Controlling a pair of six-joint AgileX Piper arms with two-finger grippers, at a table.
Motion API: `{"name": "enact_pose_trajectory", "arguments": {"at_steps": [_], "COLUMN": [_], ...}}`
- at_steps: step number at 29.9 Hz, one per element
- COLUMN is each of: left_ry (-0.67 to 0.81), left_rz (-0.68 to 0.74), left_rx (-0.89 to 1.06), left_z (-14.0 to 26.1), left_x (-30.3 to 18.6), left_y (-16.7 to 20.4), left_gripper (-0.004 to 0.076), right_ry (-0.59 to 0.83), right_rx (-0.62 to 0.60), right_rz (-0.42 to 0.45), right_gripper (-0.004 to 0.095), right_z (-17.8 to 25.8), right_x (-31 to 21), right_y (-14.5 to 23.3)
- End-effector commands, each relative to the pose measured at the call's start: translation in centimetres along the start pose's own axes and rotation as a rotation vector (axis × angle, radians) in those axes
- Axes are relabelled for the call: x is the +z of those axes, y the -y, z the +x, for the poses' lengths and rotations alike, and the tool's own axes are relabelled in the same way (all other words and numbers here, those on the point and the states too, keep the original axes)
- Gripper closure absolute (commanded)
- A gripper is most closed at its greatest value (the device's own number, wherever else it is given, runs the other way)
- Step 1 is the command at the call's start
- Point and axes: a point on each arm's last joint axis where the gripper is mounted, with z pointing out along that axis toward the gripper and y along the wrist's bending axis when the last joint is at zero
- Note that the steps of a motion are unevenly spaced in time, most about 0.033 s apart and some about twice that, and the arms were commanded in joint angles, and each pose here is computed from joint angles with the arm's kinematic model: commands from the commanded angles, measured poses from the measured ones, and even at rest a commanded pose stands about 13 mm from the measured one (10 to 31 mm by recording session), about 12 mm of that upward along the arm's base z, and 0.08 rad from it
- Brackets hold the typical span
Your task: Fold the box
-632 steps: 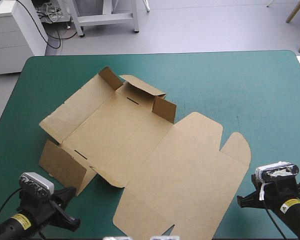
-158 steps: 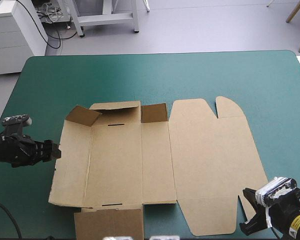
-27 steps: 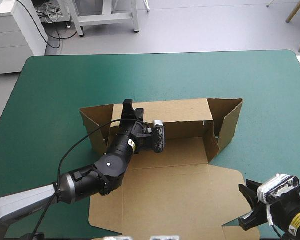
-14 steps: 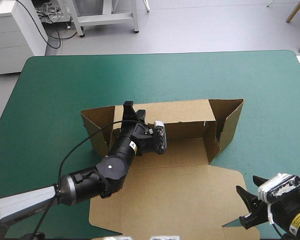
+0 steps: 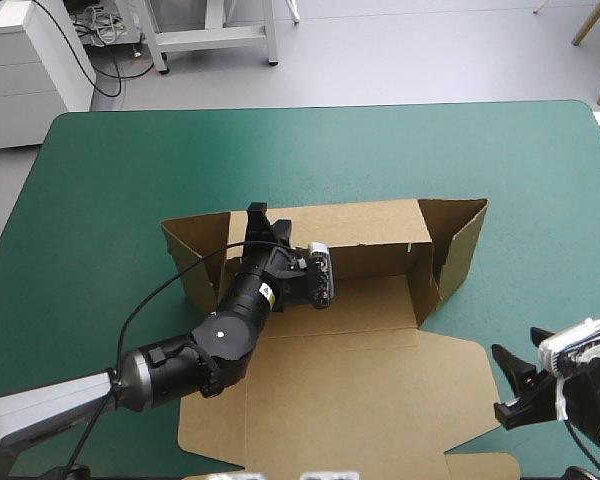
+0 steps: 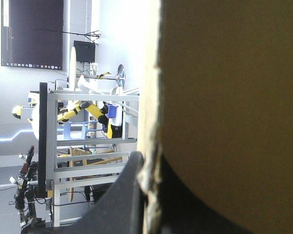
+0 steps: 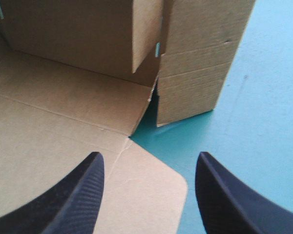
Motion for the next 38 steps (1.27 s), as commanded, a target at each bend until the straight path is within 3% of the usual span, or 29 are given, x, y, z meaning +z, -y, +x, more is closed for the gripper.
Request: {"name": "enact_pose_trajectory", "arguments": {"at_steps": [1, 13, 23, 34, 38], "left_ry": [0.043, 0.043, 0.039, 0.043, 0.043], "left_rz": [-0.045, -0.045, -0.047, -0.045, -0.045], "left_rx": [-0.025, -0.025, -0.022, -0.018, -0.018], "left_z": [-0.4, -0.4, -0.4, -0.4, -0.4], "left_x": [-0.9, -0.9, -0.9, -0.9, -0.9], "left_y": [-1.4, -1.4, -1.4, -1.4, -1.4], "left_gripper": [0.0731, 0.0731, 0.0731, 0.0731, 0.0731], "right_ry": [0.028, 0.011, -0.023, -0.111, -0.188], "right_rx": [-0.043, -0.019, -0.07, 0.11, 0.124], "right_rz": [0.087, 0.275, 0.321, 0.052, 0.02], "right_gripper": [0.0384, 0.0424, 0.042, 0.0415, 0.0415], "right_z": [-3.9, -16.8, -25.1, -27.2, -25.8], "right_x": [-0.3, 2.2, 6.7, 15.9, 20.0], "right_y": [0.6, 1.0, 0.8, 6.9, 8.9]}}
